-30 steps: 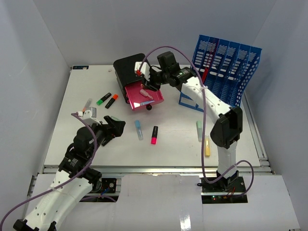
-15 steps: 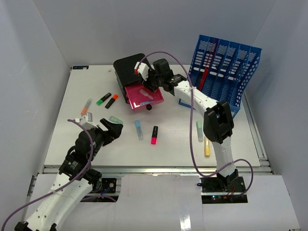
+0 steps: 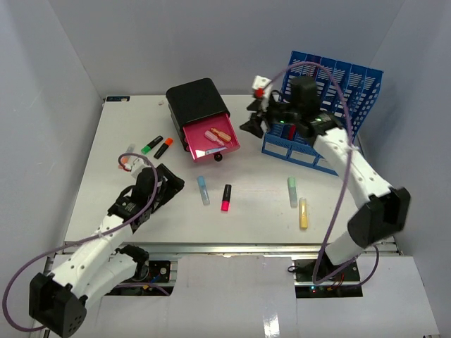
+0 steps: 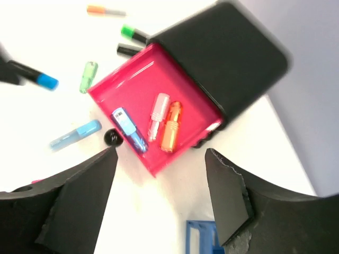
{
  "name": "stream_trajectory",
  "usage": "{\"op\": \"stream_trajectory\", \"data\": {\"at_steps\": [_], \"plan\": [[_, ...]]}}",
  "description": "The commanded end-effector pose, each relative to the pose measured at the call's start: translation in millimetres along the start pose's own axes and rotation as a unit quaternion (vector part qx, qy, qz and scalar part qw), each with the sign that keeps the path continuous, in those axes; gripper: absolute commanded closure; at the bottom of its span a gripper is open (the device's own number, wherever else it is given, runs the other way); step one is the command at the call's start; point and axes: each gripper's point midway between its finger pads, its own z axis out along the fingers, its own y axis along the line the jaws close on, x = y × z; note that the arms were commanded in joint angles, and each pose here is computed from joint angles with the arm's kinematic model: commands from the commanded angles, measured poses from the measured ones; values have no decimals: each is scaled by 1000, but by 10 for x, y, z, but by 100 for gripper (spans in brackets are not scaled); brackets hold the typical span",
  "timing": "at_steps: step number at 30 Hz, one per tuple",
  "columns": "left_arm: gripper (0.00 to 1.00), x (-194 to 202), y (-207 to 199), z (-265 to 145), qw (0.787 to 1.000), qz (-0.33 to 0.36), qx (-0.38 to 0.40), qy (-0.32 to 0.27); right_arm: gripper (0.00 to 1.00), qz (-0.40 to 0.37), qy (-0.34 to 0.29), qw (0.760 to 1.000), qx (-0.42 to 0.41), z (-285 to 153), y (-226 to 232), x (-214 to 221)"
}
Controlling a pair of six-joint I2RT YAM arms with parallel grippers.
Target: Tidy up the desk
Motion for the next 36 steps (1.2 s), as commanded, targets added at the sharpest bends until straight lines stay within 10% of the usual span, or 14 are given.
{"op": "stream_trajectory", "data": {"at_steps": [1,16,36], "plan": [[22,-218,-212,163,999,-37,-20,3,27,43,-55,991,-114,-648,631,216],[24,-476,247,1043,975,-74,-188,89,27,128,-62,988,-58,-1305,991,1281],[43,-282,644,1481,936,-53,-305,167,27,119,-52,991,-8,-1468,843,1338]]}}
